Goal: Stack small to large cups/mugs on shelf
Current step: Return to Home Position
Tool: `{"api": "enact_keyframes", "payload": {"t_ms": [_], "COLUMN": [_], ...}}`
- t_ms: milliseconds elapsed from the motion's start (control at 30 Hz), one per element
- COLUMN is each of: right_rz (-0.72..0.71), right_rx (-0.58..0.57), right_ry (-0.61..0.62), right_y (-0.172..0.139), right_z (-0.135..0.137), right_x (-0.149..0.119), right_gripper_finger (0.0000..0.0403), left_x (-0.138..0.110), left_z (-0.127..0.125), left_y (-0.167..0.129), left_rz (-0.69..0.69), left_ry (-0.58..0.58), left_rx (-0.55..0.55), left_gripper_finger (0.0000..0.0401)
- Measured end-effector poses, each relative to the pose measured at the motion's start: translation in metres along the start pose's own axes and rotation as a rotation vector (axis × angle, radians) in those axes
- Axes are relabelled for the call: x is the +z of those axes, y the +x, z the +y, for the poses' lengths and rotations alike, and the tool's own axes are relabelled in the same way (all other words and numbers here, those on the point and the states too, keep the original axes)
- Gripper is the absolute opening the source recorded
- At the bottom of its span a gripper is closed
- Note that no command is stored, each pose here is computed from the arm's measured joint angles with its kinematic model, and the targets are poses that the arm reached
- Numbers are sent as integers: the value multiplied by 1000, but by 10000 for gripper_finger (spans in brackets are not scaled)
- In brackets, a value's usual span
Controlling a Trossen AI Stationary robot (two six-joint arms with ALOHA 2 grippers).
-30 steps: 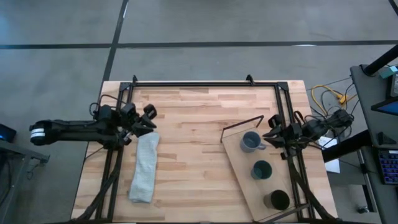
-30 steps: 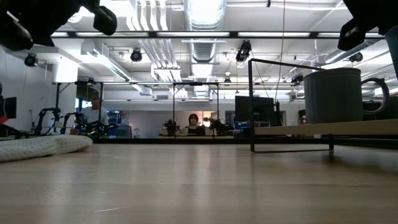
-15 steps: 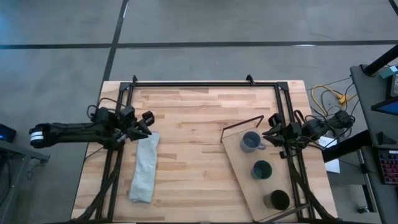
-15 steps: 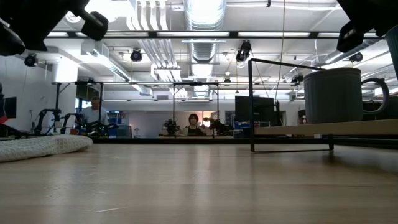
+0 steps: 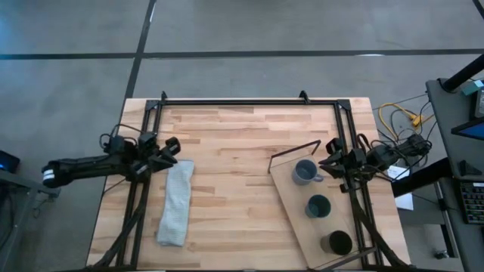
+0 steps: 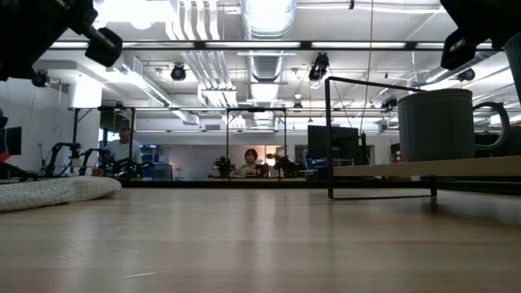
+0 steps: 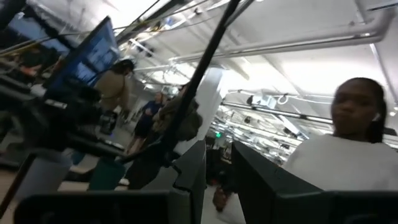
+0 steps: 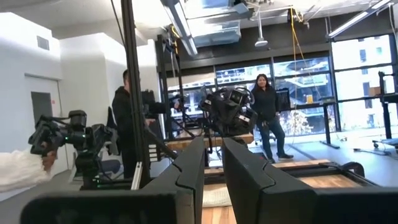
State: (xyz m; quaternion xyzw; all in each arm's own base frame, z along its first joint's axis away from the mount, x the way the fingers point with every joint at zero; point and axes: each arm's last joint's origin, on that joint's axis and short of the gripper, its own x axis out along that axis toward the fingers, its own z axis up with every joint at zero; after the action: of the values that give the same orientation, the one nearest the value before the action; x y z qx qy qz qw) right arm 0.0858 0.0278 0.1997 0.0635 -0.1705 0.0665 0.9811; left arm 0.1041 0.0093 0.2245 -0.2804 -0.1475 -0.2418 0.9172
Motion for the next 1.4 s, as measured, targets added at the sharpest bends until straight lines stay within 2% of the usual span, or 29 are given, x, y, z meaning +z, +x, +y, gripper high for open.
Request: {"api": "enact_keyframes", "payload": {"t_ms": [167,567,800,967,1033,1300,1400], "right_rz": [27,32,36,36,35,48,72], "right_rx": [-1,-74,-76,-76,-76,-71,-70], "right_ry": [9,-8,19,22,23,19,11], "right_y": [0,0,0,0,0,0,0], "right_z": [0,-4,-4,-4,-4,-4,-4], "right_x": [-3,-3,-4,-4,-4,-5,-7], "right_gripper_finger": [52,52,52,52,52,52,52], "left_x": [-6,-16,-18,-28,-28,-27,-30], "left_z": [5,7,4,14,15,15,17], "left_y": [-3,-13,-19,-25,-25,-25,-27], "left_rz": [21,85,81,132,129,149,179], "left_ry": [8,-14,88,126,168,300,283], "left_rx": [85,145,180,347,376,372,406], "left_gripper_finger": [63,63,63,63,63,63,63]}}
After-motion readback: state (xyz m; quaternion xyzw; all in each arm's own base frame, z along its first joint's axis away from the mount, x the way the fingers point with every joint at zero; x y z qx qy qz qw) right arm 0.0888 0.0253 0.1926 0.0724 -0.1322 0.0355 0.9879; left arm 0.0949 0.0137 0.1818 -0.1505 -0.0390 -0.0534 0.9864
